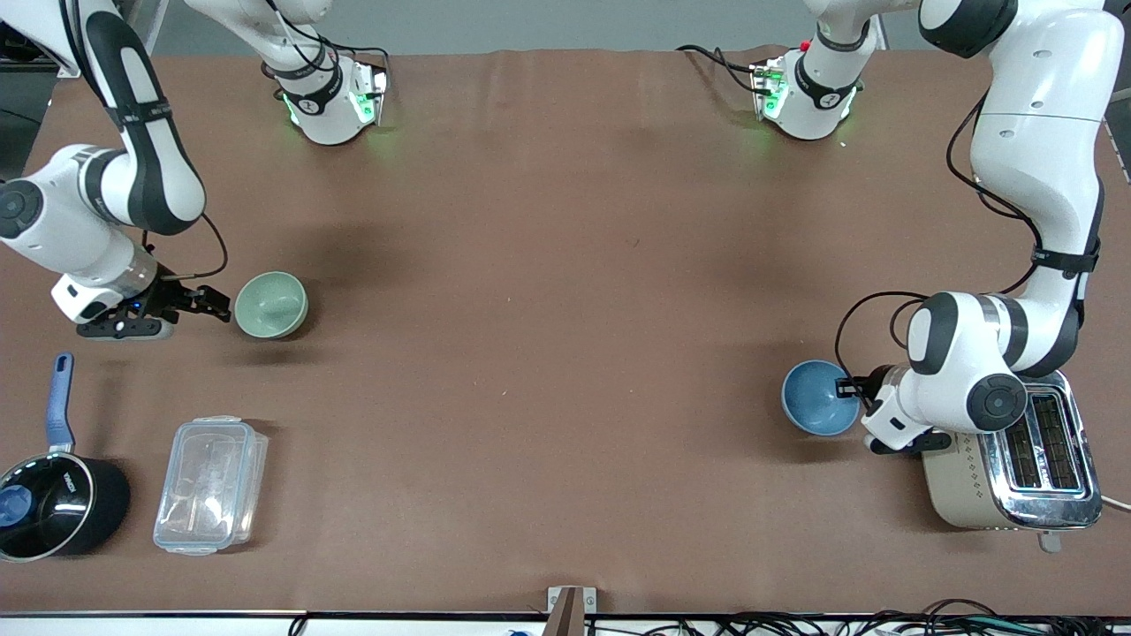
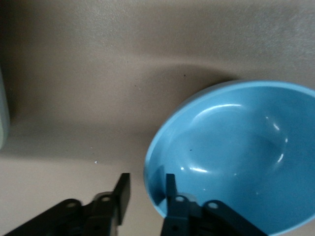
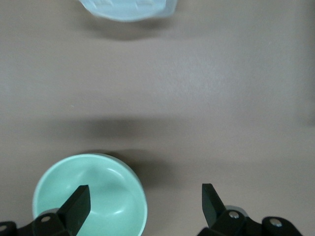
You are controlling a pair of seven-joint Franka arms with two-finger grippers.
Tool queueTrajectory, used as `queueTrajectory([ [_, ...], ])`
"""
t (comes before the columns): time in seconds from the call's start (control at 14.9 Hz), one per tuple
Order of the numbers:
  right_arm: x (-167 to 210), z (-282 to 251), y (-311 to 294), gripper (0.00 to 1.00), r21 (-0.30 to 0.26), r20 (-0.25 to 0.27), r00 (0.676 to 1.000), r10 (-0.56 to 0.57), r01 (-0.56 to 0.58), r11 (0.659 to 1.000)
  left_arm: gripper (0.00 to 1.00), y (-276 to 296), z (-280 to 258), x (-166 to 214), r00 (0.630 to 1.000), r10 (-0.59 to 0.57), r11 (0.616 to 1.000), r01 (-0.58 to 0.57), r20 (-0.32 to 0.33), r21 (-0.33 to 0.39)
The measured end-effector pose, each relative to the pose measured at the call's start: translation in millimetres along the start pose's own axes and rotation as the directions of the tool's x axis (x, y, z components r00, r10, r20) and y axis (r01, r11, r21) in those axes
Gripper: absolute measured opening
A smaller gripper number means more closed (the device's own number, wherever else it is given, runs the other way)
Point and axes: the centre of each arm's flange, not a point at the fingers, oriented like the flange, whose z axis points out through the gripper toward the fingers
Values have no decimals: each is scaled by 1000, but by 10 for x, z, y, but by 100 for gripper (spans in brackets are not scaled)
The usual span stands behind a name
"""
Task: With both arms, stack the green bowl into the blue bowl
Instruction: 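Grasp the blue bowl with the left gripper while the right grasps green, then carry the blue bowl inward with the left gripper while the right lifts green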
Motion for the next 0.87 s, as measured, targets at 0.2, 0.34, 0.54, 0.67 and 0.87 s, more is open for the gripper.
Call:
queueTrajectory([
  [0.2,-134,361,-8,100,-9,-9,1000,0,0,1000,7,47,-72,13,1000,5,1000,-5,-8,-9],
  [0.34,-212,525,-38,97,-14,-19,1000,-3,3,1000,6,142,-251,16,999,17,1000,-18,-28,-12],
  [0.54,-252,638,-49,81,-18,-25,1000,-5,4,1000,6,607,-588,-148,999,-29,999,30,22,-42],
  [0.67,-258,659,-56,60,-17,-22,1000,-6,5,1000,6,1160,-817,-353,993,-109,991,113,54,-74],
  [0.87,-260,662,-60,29,-16,-21,1000,-5,5,1000,6,2036,-957,-731,978,-192,975,199,84,-94],
])
